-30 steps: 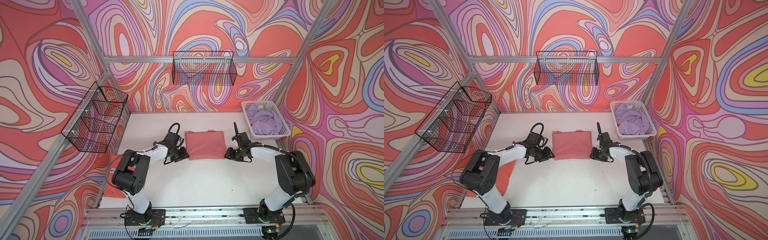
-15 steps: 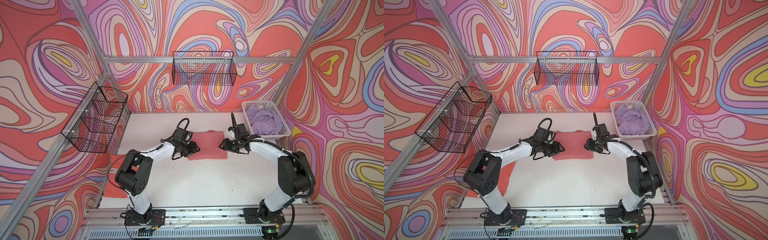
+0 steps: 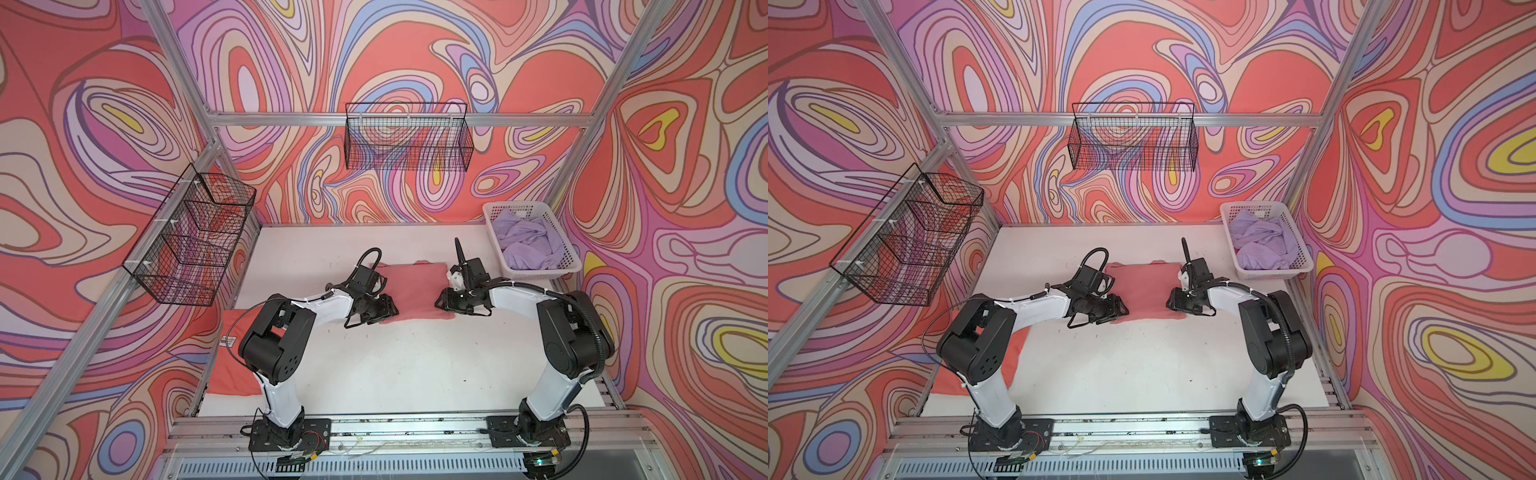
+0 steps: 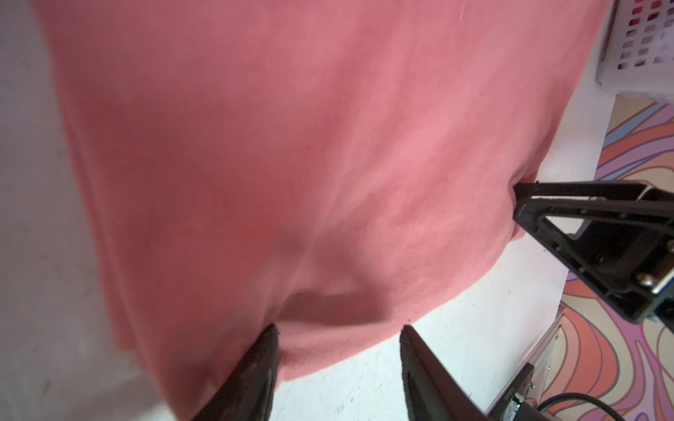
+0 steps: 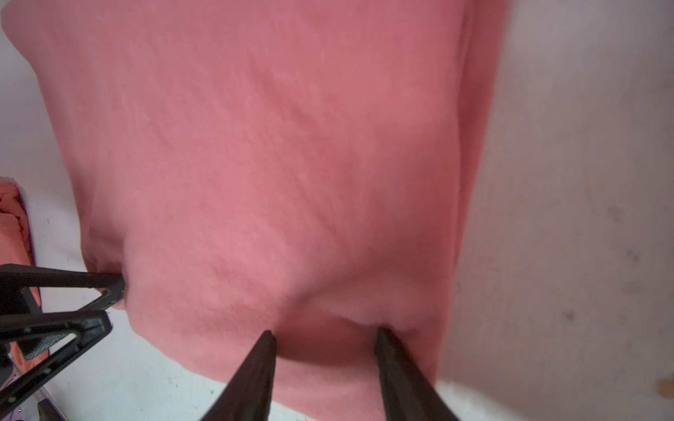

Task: Fold and stack the t-shirts

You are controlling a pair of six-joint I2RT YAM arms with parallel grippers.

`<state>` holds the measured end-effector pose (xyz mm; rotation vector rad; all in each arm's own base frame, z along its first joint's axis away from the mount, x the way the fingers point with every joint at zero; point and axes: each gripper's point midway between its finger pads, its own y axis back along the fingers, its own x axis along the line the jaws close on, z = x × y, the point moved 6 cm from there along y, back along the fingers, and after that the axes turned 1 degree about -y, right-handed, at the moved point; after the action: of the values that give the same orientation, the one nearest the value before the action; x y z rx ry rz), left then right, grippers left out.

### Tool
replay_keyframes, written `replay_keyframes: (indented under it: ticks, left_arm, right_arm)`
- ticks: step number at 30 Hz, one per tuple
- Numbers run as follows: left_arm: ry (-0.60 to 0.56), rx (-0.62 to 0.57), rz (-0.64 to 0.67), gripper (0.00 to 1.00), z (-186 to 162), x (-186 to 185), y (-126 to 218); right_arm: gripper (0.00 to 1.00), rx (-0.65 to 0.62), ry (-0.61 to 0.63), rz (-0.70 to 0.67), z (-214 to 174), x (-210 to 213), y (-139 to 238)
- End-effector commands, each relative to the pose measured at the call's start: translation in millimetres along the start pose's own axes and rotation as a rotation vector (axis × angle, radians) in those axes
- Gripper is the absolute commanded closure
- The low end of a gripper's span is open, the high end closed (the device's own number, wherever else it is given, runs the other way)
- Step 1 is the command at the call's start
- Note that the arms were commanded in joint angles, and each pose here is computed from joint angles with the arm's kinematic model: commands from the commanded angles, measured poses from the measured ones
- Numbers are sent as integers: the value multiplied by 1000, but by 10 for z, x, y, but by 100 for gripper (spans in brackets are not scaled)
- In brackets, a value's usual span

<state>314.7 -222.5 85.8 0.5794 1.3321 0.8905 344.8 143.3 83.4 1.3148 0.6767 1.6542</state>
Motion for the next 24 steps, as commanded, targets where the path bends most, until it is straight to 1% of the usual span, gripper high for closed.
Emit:
replay_keyframes:
  ticks: [1, 4, 9, 11, 13, 16, 18, 19, 22, 23, 24]
  left_arm:
    - [36, 96, 161, 44, -295, 357, 10]
    - [42, 115, 177, 44, -389, 397, 72]
    - [49, 138, 184, 44, -531, 455, 159]
    - [45, 141, 177, 44, -536, 432, 192]
    - [39, 120, 154, 40, -492, 350, 257]
    - [19, 56, 72, 30, -307, 93, 415]
    - [0, 3, 50, 29, -153, -36, 554]
    - [-7, -31, 50, 26, -48, -71, 633]
    - [-19, -115, 43, 22, 253, -43, 730]
    - [-35, -126, 46, 19, 345, -20, 707]
    - [-50, -124, 49, 18, 413, 3, 662]
  right_arm:
    - [52, 139, -47, -92, -391, -236, -97]
    - [53, 169, -61, -104, -537, -245, -71]
    - [53, 167, -73, -102, -722, -237, 63]
    - [53, 158, -65, -109, -714, -232, 100]
    - [53, 139, -55, -115, -652, -203, 150]
    - [51, 115, -36, -120, -520, -136, 211]
    - [48, 86, -21, -125, -401, -69, 297]
    - [47, 62, -14, -128, -328, -28, 362]
    - [37, -11, 9, -137, -107, 81, 521]
    - [36, -25, 16, -140, -46, 92, 536]
    - [32, -30, 16, -142, 2, 83, 536]
